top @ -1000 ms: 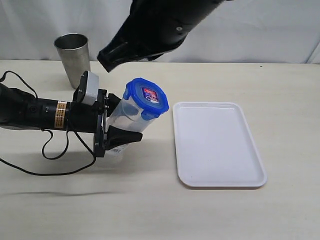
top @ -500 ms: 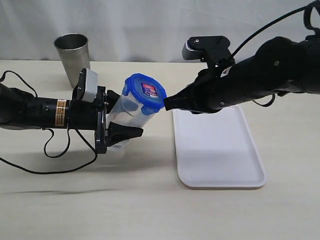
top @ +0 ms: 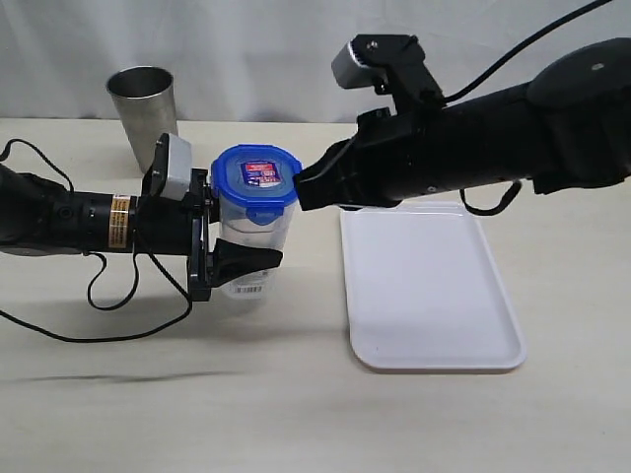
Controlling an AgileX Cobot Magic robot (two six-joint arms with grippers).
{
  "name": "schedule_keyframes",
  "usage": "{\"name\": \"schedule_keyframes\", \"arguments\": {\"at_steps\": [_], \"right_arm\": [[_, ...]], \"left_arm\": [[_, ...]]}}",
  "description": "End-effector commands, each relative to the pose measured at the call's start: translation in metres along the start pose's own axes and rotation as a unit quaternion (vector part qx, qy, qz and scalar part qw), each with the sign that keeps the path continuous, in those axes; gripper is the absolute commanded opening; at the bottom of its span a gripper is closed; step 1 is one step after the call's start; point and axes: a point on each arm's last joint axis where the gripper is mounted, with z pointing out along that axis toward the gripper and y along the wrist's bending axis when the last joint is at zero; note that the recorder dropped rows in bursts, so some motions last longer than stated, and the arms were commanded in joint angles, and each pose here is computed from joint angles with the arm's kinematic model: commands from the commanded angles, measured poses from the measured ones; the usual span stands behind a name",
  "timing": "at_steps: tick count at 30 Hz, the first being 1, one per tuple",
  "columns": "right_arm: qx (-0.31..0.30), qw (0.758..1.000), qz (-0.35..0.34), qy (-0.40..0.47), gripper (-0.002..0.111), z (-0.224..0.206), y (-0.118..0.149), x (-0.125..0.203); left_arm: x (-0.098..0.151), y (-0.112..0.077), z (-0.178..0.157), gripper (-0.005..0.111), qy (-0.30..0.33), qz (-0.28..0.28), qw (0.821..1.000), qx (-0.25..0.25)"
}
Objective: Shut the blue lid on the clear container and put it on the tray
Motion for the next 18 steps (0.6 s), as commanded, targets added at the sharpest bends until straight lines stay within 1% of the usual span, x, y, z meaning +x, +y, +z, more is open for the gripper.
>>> {"name": "schedule_keyframes", "arguments": {"at_steps": [1, 5, 7, 10, 13, 15, 18], "right_arm": [[-0.004, 0.999, -0.036, -0.006, 0.005, -0.019, 0.009, -0.005], [0.009, 0.998, -0.060, 0.008, 0.005, -0.041, 0.017, -0.007], [0.030, 0.997, -0.068, 0.004, 0.005, -0.056, 0.021, -0.007], [0.057, 0.995, -0.072, -0.042, 0.005, -0.082, 0.029, -0.006], [0.084, 0.990, -0.079, -0.087, 0.005, -0.105, 0.035, 0.003], [0.106, 0.983, -0.083, -0.122, 0.005, -0.123, 0.040, 0.013], [0.137, 0.971, -0.087, -0.176, 0.005, -0.150, 0.046, 0.034]], "left_arm": [[-0.006, 0.001, -0.001, 0.000, -0.018, 0.002, 1.000, 0.001], [-0.006, 0.001, -0.001, 0.000, -0.019, 0.001, 1.000, 0.000], [-0.006, 0.001, -0.001, 0.000, -0.019, 0.001, 1.000, -0.001], [-0.008, 0.004, -0.001, 0.000, -0.028, -0.007, 0.999, -0.019], [-0.010, 0.006, 0.001, 0.000, -0.037, -0.023, 0.999, -0.031], [-0.012, 0.006, 0.005, 0.000, -0.045, -0.046, 0.997, -0.038], [-0.017, 0.000, 0.016, 0.000, -0.050, -0.037, 0.998, -0.028]]}}
